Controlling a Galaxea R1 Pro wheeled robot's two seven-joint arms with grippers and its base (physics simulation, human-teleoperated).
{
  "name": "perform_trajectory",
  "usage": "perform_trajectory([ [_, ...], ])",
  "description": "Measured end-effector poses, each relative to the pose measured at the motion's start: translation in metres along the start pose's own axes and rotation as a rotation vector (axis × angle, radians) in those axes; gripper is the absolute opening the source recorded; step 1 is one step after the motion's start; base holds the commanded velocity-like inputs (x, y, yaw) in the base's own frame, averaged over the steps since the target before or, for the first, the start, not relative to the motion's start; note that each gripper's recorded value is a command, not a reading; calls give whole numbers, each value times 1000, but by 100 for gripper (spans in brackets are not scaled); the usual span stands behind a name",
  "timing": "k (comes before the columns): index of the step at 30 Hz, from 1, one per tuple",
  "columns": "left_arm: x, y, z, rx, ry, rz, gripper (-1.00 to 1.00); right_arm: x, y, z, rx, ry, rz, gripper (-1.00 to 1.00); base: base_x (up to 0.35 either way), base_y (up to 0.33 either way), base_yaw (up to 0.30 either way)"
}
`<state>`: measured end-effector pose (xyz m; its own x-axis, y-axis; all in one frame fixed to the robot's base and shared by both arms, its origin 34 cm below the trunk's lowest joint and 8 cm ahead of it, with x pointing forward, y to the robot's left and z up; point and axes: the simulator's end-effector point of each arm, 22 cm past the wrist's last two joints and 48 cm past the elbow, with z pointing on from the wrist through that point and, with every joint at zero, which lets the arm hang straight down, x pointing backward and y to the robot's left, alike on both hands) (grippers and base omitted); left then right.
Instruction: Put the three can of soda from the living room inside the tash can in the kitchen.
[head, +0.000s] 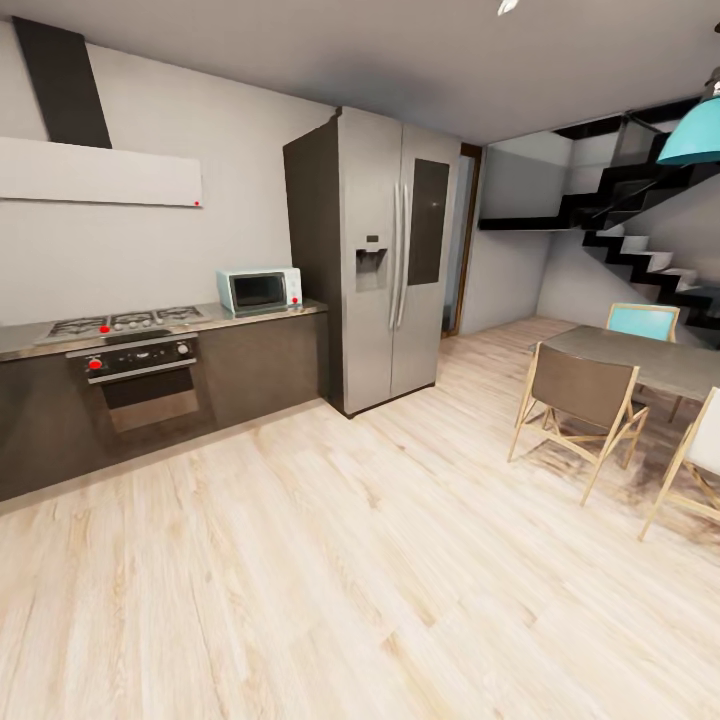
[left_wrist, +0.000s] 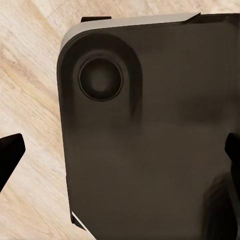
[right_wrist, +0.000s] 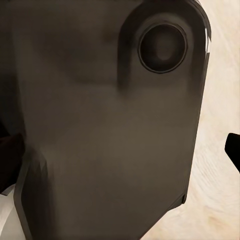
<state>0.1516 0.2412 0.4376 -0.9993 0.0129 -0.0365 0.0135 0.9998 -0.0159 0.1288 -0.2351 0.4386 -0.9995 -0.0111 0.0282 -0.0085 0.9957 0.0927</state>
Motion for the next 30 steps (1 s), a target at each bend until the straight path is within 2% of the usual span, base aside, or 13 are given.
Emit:
perform_trajectory([
  [30,-1,-1,0,-1,0,3,100,-1,-7,-1,10,-4,-6,100,0,0,0],
])
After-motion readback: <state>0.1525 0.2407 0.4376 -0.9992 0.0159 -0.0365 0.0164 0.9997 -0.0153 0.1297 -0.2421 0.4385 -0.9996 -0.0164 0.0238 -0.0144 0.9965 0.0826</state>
